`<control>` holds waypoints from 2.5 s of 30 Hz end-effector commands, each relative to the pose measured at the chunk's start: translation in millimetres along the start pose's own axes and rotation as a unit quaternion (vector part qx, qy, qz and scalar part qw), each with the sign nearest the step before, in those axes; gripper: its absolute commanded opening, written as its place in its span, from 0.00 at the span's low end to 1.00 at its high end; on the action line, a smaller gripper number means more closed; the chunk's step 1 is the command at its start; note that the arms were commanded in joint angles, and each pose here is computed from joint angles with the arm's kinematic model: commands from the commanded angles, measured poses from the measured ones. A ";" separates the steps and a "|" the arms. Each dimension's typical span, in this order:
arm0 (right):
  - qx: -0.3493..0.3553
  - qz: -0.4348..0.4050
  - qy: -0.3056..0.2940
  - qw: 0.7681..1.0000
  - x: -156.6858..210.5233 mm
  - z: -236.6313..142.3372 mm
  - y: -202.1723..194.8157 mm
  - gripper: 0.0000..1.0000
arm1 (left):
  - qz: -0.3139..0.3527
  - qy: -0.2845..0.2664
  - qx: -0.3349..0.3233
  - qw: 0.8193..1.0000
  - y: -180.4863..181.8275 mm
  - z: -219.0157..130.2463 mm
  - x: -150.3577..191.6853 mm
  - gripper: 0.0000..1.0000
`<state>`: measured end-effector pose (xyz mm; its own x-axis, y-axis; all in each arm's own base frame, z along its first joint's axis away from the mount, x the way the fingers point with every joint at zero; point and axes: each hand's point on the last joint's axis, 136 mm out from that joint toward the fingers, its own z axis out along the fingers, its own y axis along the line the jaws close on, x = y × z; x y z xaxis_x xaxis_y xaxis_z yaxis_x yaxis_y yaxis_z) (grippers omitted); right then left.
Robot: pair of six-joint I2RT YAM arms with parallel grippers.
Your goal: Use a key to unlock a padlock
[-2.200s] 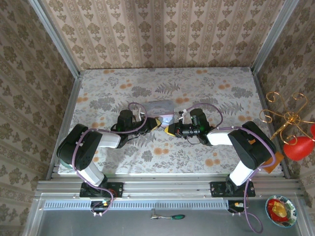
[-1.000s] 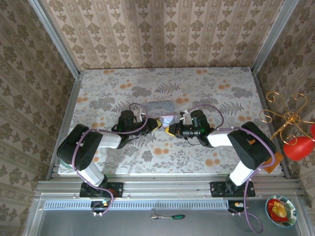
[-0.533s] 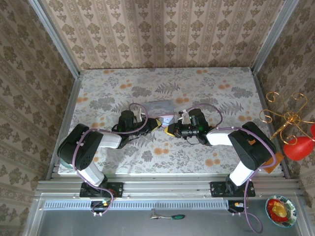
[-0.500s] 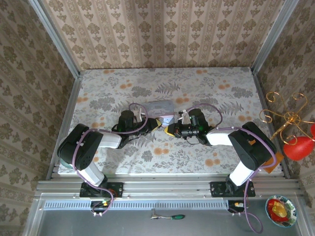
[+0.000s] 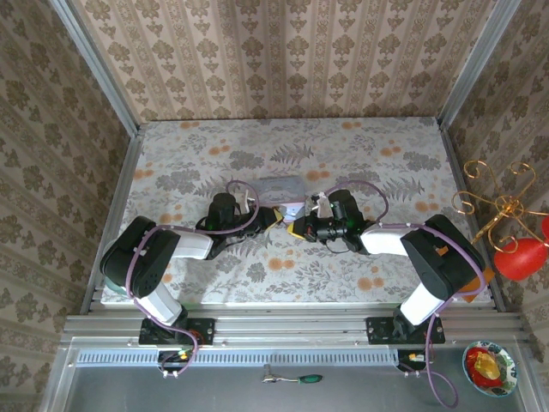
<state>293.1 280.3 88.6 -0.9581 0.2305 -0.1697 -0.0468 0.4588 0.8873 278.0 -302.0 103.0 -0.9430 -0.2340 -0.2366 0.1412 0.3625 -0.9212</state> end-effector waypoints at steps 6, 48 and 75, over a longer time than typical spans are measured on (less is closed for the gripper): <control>-0.029 -0.039 -0.051 0.998 -35.1 -2.2 26.9 0.00 | 0.038 0.071 0.051 0.995 -36.6 5.0 32.1 0.04; -0.011 -0.069 0.007 0.998 17.3 12.0 26.5 0.00 | 0.014 -0.008 -0.017 1.000 0.1 -5.5 -3.7 0.30; 0.047 -0.033 0.013 0.998 37.3 13.1 -21.4 0.00 | -0.015 -0.024 -0.081 0.996 38.7 -13.1 -3.2 0.37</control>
<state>261.1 289.7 58.9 -0.9673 0.1659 -0.1919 -0.0711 0.5490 0.8328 279.2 -281.5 74.9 -0.9390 -0.2746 -0.2069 0.0583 0.4657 -0.8830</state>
